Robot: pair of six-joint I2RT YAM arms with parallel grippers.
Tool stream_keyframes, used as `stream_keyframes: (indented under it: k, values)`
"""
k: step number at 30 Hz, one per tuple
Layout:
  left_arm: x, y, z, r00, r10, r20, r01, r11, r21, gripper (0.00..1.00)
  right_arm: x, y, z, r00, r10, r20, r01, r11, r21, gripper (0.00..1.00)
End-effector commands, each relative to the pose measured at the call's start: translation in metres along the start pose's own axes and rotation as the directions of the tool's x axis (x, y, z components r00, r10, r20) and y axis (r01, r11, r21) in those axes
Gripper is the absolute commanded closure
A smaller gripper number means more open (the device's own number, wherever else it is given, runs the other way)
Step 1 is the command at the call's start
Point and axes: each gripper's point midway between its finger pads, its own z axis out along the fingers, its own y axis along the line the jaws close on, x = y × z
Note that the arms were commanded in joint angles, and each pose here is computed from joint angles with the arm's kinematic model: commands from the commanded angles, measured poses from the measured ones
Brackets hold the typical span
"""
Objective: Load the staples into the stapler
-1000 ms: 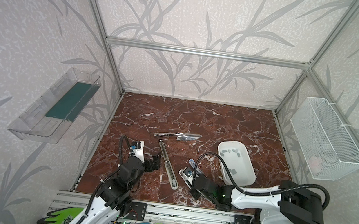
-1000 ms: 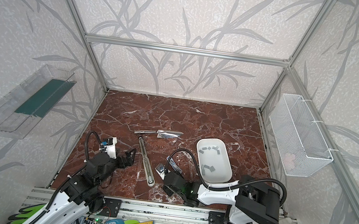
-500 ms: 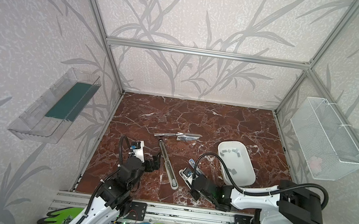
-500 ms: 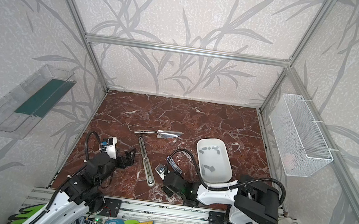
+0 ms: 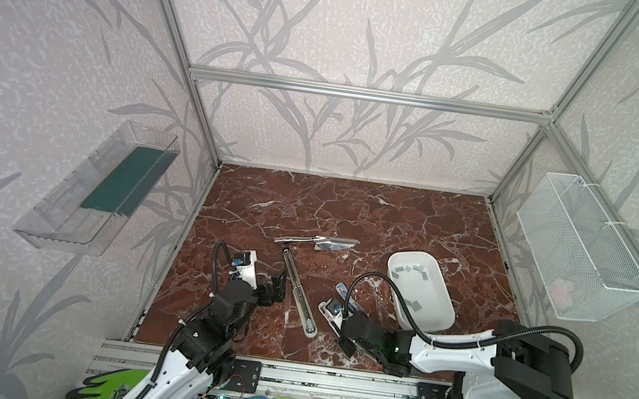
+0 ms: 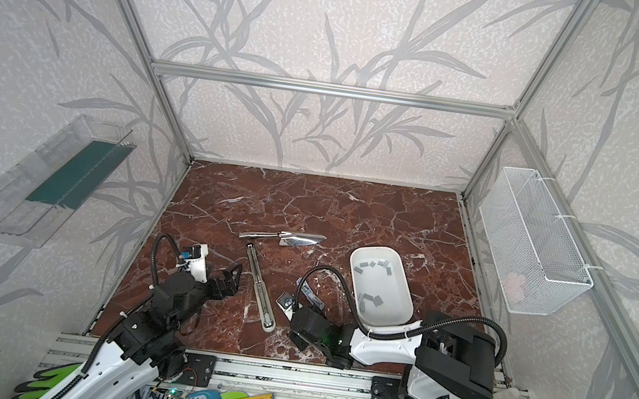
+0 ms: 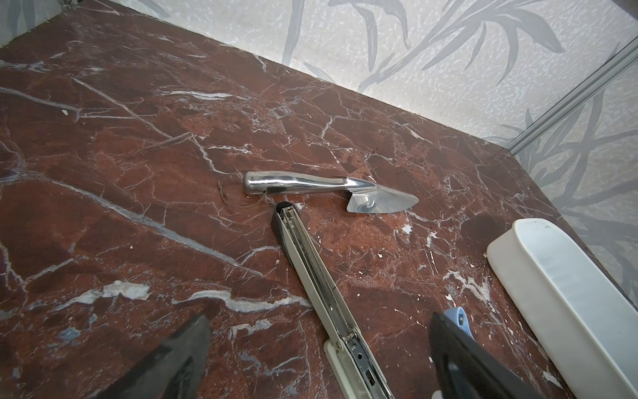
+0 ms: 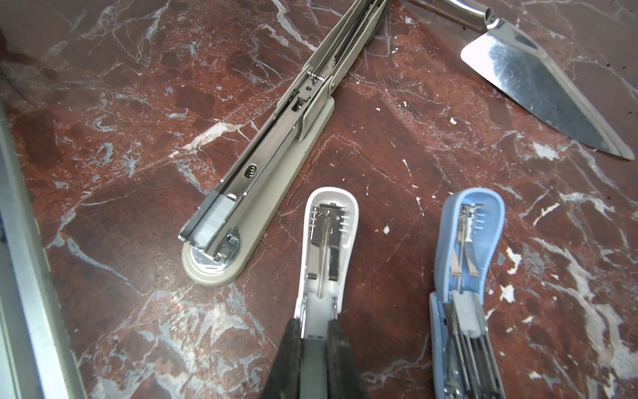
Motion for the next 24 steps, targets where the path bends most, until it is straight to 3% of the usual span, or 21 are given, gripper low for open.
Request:
stream_keyframes:
  k: [1,24]
  values:
    - [-0.0002,0.0019,0.0011,1.000,0.004,0.006,-0.003,1.000,-0.008,0.01,-0.0092,0.0013,-0.0014,1.000,0.011,0.020,-0.011,1.000,0.008,0.93]
    - [0.0004,0.0021,0.0012,1.000,0.004,0.004,-0.004,1.000,-0.009,0.01,-0.0081,0.0010,0.0027,0.999,0.043,0.003,-0.043,0.999,0.019,0.93]
